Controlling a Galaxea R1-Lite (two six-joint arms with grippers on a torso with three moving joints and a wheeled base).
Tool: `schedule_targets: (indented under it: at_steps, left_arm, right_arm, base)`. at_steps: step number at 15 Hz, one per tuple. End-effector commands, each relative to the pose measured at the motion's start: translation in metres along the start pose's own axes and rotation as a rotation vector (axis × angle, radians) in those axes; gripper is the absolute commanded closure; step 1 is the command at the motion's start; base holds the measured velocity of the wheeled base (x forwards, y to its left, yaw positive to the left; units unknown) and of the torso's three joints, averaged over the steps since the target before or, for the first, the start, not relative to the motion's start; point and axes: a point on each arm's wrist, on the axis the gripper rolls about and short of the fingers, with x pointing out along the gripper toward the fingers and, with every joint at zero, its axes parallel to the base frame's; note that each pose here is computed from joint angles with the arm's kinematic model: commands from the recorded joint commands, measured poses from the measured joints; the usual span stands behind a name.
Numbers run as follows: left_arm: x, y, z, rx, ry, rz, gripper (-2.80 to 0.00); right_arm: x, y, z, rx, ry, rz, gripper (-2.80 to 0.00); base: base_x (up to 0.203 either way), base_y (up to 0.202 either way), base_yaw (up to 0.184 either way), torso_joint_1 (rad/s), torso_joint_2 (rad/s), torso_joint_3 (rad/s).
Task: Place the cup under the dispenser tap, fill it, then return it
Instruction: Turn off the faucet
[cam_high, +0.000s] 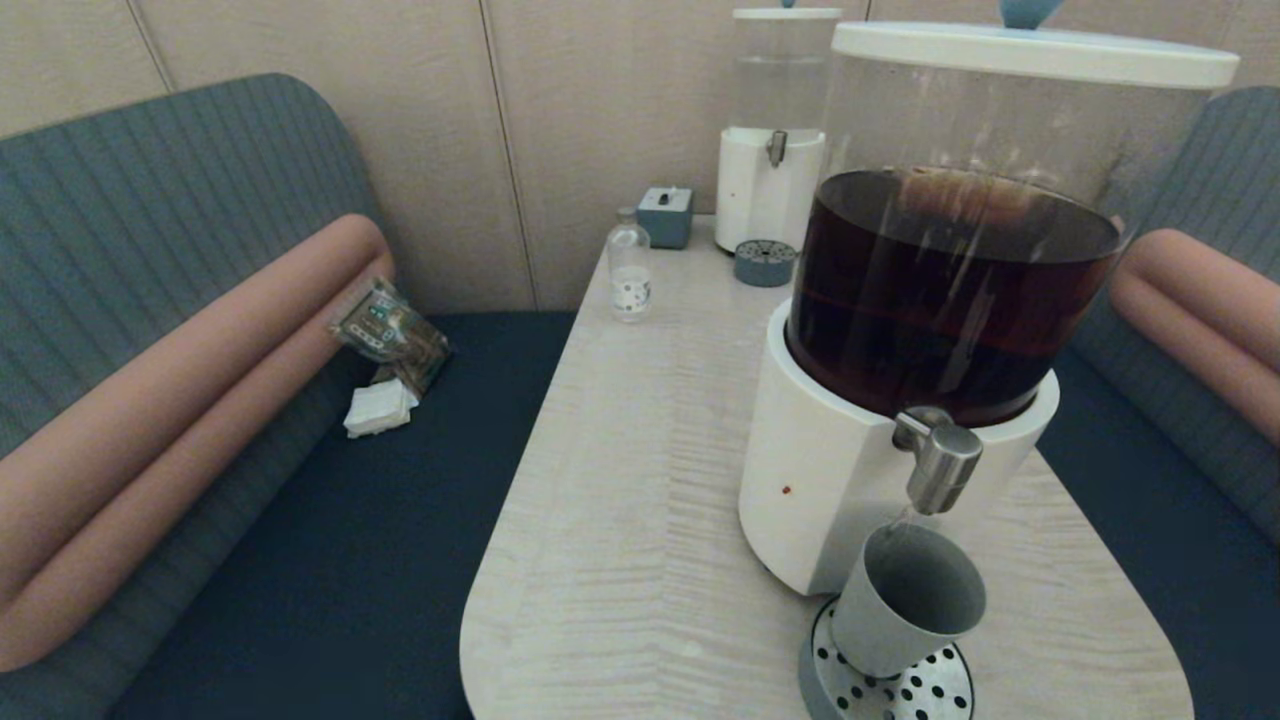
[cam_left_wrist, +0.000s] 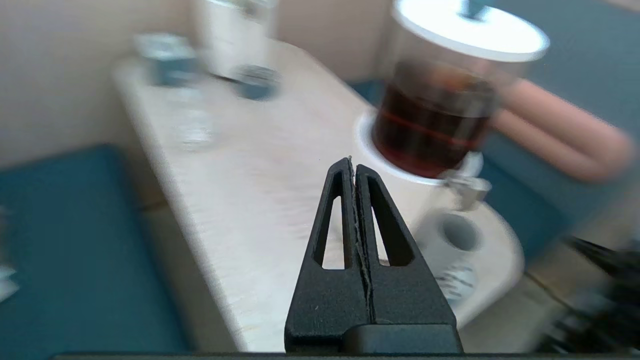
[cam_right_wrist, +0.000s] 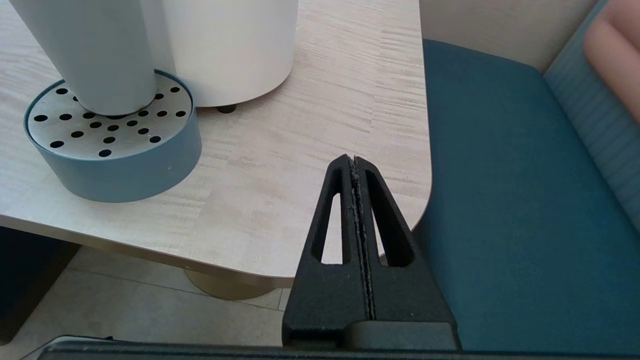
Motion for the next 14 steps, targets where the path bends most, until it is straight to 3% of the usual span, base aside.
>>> schedule_targets:
  at_steps: [1,5,8,9,12,13,14]
  left_arm:
    - [0.056,0.027,-0.004,-0.065,0.094,-0.092,0.0]
    - [0.132,0.04,0.001,-0.079,0.139,-0.319,0.0]
    - [0.193,0.015,-0.026,-0.06,0.236,-0.473,0.0]
    - [0.213,0.008,-0.041,-0.031,0.278,-0.454,0.0]
    - [0.24,0.003,-0.075,0.25,0.397,-0.397,0.0]
    - [0.24,0.003,-0.086,0.367,0.472,-0.379,0.0]
    - [0.24,-0.002,-0.093,0.446,0.538,-0.345,0.0]
  right_arm:
    - [0.001,0.0,-0.003,-0.001,0.006,0.002,0.0]
    - [0.001,0.0,-0.003,-0.001,0.006,0.002,0.0]
    - [0.001,0.0,-0.003,-0.001,0.006,0.002,0.0]
    - [0.0,0.0,-0.003,-0.001,0.005,0.001,0.0]
    - [0.001,0.0,-0.003,-0.001,0.006,0.002,0.0]
    - [0.001,0.0,-0.003,-0.001,0.006,0.002,0.0]
    - [0.001,0.0,-0.003,-0.001,0.006,0.002,0.0]
  base:
    - [0.0,0.0,0.0,0.0,0.0,0.0]
    - [0.0,0.0,0.0,0.0,0.0,0.0]
    - [0.0,0.0,0.0,0.0,0.0,0.0]
    - [0.0,0.0,0.0,0.0,0.0,0.0]
    - [0.0,0.0,0.0,0.0,0.0,0.0]
    - [0.0,0.0,0.0,0.0,0.0,0.0]
    - [0.0,0.0,0.0,0.0,0.0,0.0]
